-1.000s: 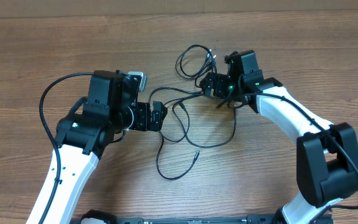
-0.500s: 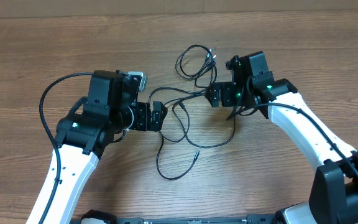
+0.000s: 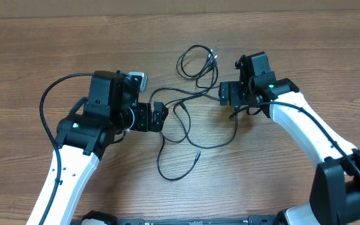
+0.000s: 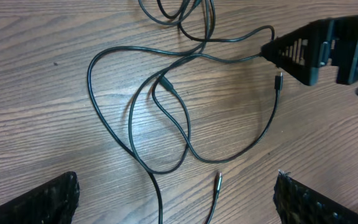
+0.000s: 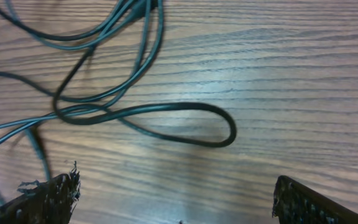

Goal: Untangle cables

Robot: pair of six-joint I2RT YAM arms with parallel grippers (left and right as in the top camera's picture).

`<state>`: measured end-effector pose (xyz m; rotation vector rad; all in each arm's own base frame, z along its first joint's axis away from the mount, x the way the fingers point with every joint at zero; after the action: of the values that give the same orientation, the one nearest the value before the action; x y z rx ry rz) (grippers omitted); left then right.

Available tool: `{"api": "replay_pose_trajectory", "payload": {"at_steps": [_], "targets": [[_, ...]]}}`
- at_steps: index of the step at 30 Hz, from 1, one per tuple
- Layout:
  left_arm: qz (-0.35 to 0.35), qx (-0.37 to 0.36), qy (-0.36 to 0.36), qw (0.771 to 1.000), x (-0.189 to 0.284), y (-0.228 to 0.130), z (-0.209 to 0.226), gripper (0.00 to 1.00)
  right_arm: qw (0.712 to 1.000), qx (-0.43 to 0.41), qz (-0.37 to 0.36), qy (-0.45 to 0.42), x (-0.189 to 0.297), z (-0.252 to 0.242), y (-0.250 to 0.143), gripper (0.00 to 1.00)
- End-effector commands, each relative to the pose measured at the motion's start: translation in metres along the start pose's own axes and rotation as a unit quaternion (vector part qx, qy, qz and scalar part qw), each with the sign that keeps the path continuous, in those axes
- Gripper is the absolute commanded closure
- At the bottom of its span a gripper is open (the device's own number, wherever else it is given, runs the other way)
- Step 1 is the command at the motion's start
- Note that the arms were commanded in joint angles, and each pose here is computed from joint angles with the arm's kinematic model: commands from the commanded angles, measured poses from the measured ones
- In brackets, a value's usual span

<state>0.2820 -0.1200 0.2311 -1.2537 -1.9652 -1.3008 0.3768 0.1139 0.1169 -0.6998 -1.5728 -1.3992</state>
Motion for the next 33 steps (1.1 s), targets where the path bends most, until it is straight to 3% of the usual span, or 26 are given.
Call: {"api": "replay_pose_trajectory", "payload": {"at_steps": [1, 10, 14, 17, 19, 21, 25, 33], "targets": [[-0.010, 0.005, -0.007, 1.000, 0.005, 0.005, -0.003, 0.00, 1.000, -0.002, 0.015, -0.010, -0.020, -0.005, -0.004, 0.00], [-0.010, 0.005, -0.007, 1.000, 0.005, 0.005, -0.003, 0.01, 1.000, -0.002, -0.004, -0.010, -0.055, -0.005, 0.005, 0.00], [-0.010, 0.005, -0.007, 1.000, 0.005, 0.005, -0.003, 0.00, 1.000, -0.002, -0.006, -0.010, -0.066, -0.005, 0.006, 0.08], [-0.010, 0.005, -0.007, 1.000, 0.005, 0.005, -0.003, 0.01, 1.000, -0.002, -0.007, -0.009, -0.073, -0.005, 0.006, 0.23], [-0.010, 0.005, -0.007, 1.000, 0.005, 0.005, -0.003, 0.00, 1.000, -0.002, -0.004, -0.009, -0.077, -0.005, 0.004, 0.42], [-0.010, 0.005, -0.007, 1.000, 0.005, 0.005, -0.003, 0.00, 1.000, -0.002, 0.003, -0.006, -0.080, -0.004, 0.001, 0.68], [-0.010, 0.005, -0.007, 1.000, 0.005, 0.005, -0.003, 0.00, 1.000, -0.002, 0.004, 0.018, -0.080, 0.002, 0.001, 0.96], [-0.010, 0.005, -0.007, 1.000, 0.005, 0.005, -0.003, 0.00, 0.995, -0.002, 0.008, 0.100, -0.066, 0.026, 0.001, 0.96]]}}
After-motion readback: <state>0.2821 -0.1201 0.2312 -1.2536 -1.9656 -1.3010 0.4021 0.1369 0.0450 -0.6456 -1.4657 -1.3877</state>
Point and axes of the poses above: each gripper's point midway between its finger pads, its own x axis back along the fingers, its own z axis along the line the jaws close on, y = z × x, the point moved 3 cm from there along x, back along the fingers, and after that the axes turned 10 degrees about x, right-handed, at the moved point
